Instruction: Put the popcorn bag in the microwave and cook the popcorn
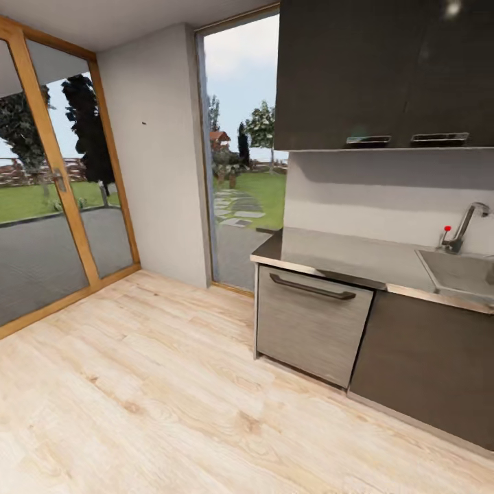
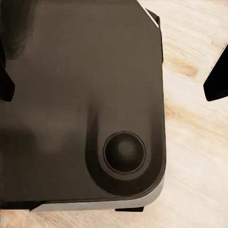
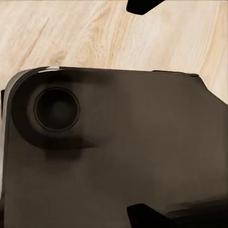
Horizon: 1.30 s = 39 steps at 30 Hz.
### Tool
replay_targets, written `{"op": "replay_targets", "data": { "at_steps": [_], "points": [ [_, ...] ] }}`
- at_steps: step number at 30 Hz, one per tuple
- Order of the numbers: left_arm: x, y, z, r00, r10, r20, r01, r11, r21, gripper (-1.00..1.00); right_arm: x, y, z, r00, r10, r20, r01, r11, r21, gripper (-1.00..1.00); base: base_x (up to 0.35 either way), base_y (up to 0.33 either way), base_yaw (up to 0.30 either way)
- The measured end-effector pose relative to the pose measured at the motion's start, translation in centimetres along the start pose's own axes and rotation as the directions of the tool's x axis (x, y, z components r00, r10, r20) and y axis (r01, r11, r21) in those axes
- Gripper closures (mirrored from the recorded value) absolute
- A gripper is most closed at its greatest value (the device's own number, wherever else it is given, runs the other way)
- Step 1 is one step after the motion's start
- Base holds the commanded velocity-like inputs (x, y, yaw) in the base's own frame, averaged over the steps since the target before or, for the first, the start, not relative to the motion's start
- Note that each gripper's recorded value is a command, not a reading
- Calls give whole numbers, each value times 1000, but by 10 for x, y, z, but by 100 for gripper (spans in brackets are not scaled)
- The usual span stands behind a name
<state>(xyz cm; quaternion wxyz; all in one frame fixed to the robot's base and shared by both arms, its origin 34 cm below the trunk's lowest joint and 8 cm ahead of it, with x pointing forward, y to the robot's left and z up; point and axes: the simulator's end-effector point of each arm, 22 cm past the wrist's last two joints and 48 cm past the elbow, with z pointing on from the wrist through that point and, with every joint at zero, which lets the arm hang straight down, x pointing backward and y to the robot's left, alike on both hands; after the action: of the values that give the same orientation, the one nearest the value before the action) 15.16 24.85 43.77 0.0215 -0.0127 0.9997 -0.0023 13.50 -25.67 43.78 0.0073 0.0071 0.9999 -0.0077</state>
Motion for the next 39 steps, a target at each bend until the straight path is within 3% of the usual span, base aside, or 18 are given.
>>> {"op": "replay_targets", "data": {
  "at_steps": [21, 28, 39],
  "points": [
    [0, 2, 0, 1000, 6, 0, -6, 1000, -2, -100, 0, 0, 0, 1000, 0, 1, 0, 1000, -1, -100, 0, 0, -249],
    [0, 2, 0, 1000, 6, 0, -6, 1000, -2, -100, -9, 0, 0, 999, 2, 40, -2, 1000, 1, -100, 0, 0, -231],
    [-1, 2, 0, 1000, 6, 2, -6, 1000, -2, -100, -11, -2, 0, 999, 1, 49, -2, 1000, 2, -100, 0, 0, -272]
  ]
}}
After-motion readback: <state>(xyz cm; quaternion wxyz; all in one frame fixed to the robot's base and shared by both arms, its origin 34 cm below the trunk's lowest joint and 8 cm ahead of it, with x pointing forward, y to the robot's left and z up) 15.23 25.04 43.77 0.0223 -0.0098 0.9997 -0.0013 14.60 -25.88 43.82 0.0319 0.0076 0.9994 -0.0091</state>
